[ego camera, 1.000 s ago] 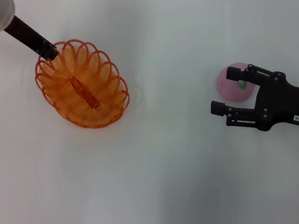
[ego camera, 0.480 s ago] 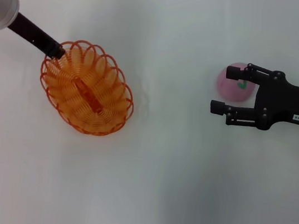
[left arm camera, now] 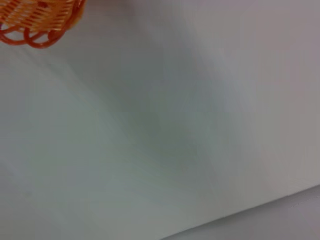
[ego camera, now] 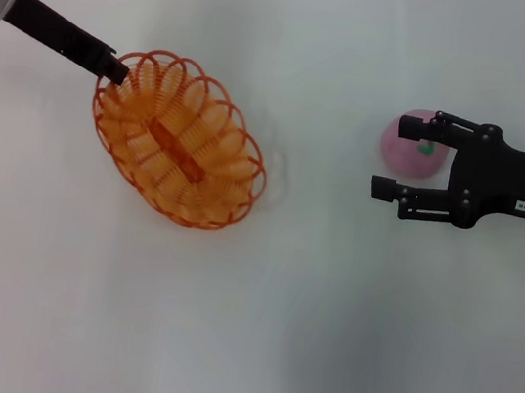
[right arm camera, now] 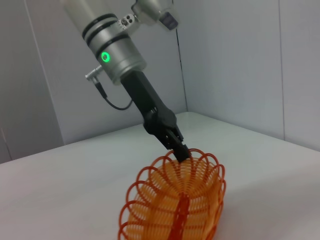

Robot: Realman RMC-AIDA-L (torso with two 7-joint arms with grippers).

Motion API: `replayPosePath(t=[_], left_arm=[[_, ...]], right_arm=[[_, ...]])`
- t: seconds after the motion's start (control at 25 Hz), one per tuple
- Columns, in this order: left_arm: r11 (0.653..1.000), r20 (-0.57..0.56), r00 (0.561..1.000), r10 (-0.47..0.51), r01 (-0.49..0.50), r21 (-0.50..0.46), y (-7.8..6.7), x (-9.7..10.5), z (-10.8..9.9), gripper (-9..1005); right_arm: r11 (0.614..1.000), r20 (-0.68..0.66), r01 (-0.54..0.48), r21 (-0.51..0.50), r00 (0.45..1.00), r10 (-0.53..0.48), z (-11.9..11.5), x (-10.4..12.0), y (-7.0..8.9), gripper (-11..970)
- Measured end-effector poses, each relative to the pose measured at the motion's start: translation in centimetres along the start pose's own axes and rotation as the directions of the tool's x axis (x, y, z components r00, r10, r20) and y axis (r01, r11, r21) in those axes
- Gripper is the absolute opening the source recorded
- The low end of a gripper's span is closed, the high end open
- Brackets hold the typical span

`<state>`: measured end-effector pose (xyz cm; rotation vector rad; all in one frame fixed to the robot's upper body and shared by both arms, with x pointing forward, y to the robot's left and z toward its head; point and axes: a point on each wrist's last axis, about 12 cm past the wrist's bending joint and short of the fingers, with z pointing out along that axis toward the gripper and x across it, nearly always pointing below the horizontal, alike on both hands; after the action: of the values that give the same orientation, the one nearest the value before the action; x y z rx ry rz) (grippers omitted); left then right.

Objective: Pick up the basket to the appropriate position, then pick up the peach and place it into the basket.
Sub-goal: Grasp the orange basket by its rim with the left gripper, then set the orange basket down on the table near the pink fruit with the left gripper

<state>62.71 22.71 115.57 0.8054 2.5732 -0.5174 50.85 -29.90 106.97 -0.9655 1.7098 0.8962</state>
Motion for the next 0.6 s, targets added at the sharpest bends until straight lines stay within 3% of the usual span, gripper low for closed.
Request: replayPosePath(t=[0.32, 0.6], left_arm=[[0.987, 0.044, 0.992, -0.118, 0.112, 0.115, 0.2, 0.3, -1.7, 43], [0.950, 0.064, 0.957, -0.284, 0.272, 0.150, 0.3, 1.6, -0.8, 42]], right_arm=[[1.000, 0.004, 0.007, 0.000, 1.000, -0.007, -0.2, -0.2, -0.2, 941], [1.000, 0.001, 0.024, 0.003, 1.000, -0.024, -0.3, -0.4, -0.3, 941]])
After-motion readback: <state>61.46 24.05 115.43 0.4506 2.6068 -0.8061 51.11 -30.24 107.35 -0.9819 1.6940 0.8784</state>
